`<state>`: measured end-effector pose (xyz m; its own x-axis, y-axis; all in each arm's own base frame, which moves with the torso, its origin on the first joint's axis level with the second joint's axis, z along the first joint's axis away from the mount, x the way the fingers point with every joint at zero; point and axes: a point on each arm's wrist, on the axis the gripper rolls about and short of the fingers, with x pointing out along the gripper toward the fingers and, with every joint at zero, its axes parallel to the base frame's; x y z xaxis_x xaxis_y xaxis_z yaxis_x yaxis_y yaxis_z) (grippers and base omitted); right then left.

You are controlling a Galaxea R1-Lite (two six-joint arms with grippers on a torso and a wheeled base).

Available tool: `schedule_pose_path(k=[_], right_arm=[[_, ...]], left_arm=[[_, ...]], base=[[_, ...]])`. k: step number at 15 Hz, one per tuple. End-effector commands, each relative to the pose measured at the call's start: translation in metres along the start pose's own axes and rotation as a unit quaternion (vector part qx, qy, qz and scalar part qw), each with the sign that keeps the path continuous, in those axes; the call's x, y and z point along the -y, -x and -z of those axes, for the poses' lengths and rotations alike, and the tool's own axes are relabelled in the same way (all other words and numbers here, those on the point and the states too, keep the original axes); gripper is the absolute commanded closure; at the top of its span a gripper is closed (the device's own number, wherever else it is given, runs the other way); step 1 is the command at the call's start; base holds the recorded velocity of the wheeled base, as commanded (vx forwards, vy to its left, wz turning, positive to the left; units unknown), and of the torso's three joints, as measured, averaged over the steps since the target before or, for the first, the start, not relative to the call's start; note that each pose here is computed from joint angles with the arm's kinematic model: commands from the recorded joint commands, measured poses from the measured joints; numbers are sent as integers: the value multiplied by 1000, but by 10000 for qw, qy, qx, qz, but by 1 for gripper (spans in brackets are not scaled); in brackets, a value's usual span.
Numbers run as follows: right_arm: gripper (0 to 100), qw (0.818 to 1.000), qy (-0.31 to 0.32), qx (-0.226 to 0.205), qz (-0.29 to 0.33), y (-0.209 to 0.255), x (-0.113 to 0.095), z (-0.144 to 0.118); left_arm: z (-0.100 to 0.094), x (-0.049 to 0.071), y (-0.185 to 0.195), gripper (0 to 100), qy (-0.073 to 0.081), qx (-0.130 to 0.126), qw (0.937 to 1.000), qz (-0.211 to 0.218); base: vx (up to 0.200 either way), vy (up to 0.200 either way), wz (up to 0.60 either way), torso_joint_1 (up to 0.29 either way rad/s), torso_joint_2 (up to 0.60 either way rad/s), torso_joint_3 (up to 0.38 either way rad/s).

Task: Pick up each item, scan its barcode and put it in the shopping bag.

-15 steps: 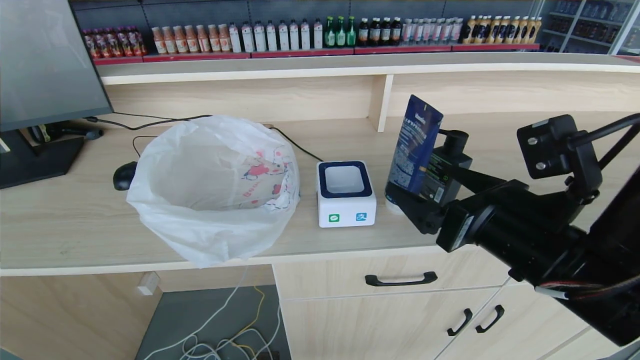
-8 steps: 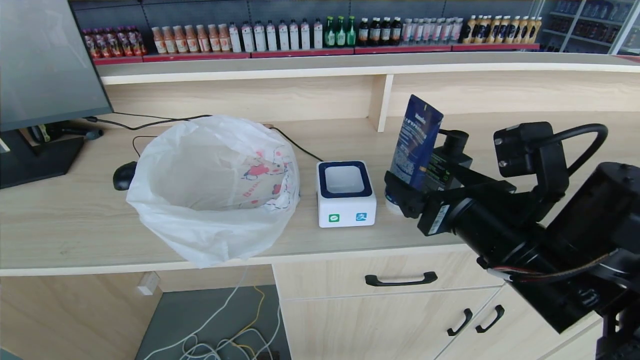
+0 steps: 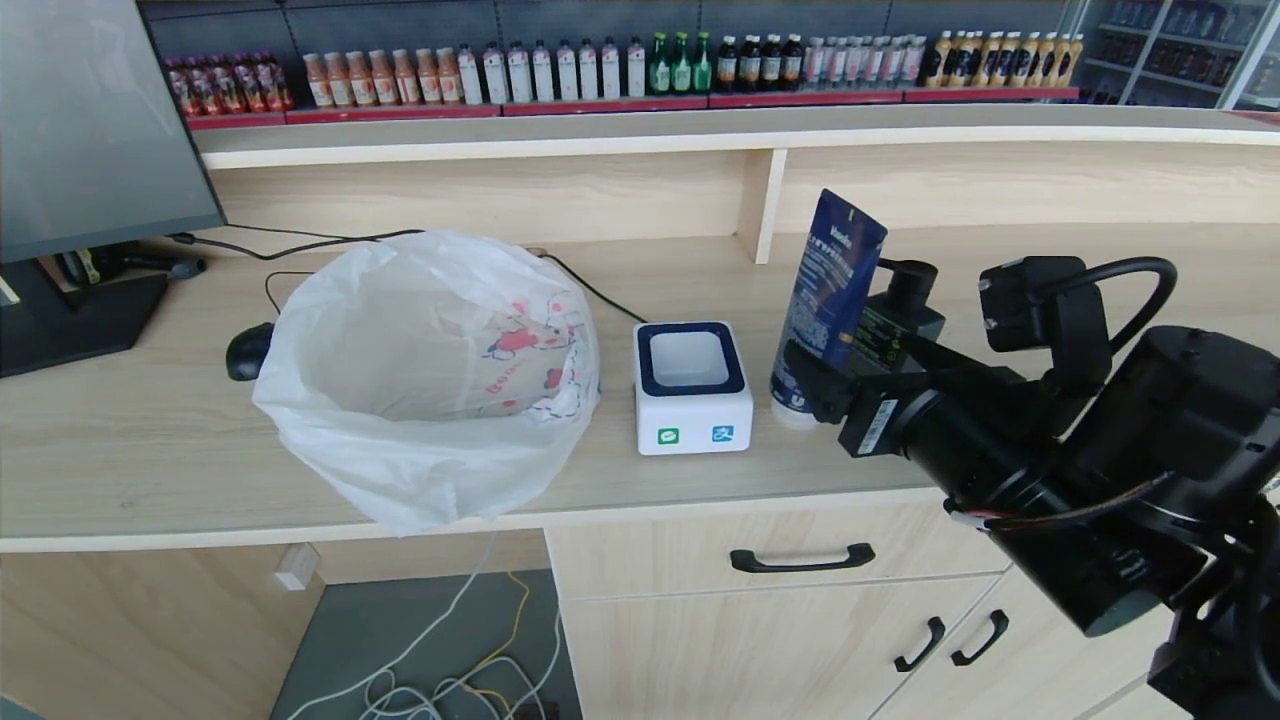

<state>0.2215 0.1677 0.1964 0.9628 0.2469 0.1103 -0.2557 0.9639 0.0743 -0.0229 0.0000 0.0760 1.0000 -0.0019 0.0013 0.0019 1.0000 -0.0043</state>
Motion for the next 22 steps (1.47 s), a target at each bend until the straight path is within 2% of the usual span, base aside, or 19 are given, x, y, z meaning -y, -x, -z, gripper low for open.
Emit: schedule_pose_path(k=[1,4,22], right_arm=[[0,10000,-3,16,41,-10,-2,3],[0,10000,23,30,49,-20,-6,5],[0,9993,135,96,336,-63,4,20]], left_arm=[[0,0,0,0,2,1,10000,-2],[0,0,0,0,2,1,10000,-2],[0,0,0,0,2,-6,10000,-2]], base=[[0,0,0,0,0,0],[0,0,0,0,0,0],[0,0,0,0,0,0]])
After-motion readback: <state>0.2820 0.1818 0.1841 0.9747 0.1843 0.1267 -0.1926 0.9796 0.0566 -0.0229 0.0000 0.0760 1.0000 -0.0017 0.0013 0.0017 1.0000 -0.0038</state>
